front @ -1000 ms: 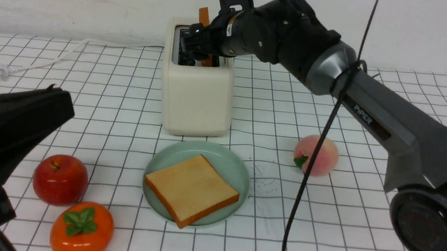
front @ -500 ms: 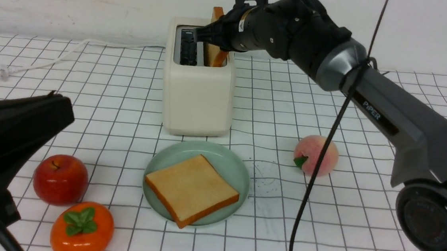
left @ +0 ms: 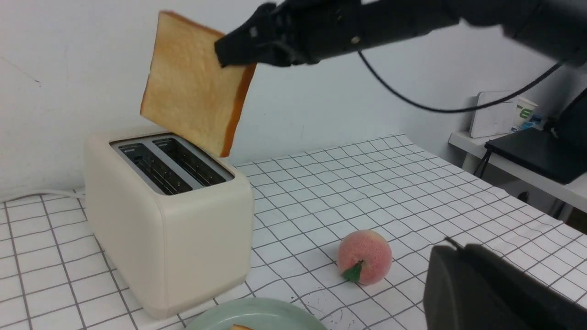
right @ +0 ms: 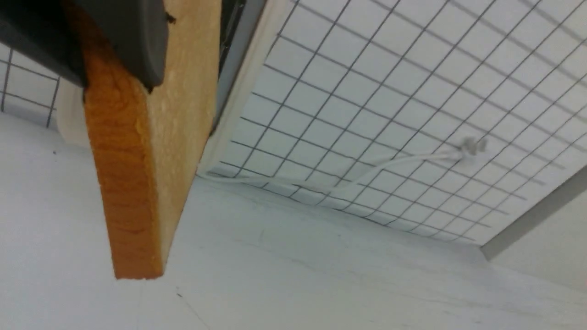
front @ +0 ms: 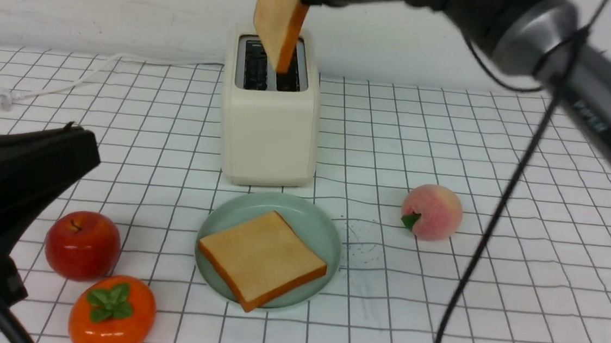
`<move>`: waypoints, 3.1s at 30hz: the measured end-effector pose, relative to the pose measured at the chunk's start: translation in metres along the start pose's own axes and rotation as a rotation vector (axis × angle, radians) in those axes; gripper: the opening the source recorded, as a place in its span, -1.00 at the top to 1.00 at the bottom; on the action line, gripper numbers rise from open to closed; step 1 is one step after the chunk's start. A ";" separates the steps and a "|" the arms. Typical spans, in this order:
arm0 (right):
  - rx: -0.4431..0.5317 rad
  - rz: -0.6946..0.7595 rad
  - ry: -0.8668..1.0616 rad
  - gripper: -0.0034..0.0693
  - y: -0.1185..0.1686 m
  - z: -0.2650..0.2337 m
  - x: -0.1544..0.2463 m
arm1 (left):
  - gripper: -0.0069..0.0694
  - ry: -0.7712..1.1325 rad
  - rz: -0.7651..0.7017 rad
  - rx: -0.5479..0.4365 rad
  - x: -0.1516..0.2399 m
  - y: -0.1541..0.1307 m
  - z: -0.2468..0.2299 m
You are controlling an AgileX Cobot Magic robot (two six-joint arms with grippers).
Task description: Take toasted bread from bread machine on white checkered table place on plate.
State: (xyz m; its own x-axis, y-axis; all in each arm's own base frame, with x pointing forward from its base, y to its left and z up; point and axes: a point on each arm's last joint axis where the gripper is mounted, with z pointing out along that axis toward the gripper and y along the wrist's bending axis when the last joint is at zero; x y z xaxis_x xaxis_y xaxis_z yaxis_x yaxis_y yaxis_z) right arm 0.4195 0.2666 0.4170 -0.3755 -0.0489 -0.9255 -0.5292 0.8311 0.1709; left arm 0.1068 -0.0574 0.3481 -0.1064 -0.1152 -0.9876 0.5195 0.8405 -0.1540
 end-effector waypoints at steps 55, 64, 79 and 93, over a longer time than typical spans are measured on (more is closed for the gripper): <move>0.002 0.165 0.627 0.27 -0.084 -0.135 0.065 | 0.85 0.273 -0.195 -0.139 0.042 0.013 -0.004; 0.114 0.109 0.623 0.95 -0.053 -0.251 0.097 | 0.85 0.022 -0.144 -0.109 0.026 0.001 -0.046; 0.209 0.201 0.335 0.91 -0.037 -0.327 0.233 | 0.85 -0.112 -0.136 -0.123 0.095 0.008 -0.074; 0.281 0.310 0.003 0.87 -0.054 -0.313 0.272 | 0.85 -0.042 -0.146 -0.128 0.112 0.011 -0.069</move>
State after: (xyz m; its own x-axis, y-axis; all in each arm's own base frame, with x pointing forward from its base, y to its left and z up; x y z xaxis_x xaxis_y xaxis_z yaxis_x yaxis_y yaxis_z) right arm 0.1074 0.0352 0.2620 -0.4873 0.2261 -0.8435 -0.1630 0.9254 0.3422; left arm 0.0418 -0.0247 0.2378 -0.1357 -0.2611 -0.9557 0.3889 0.8732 -0.2938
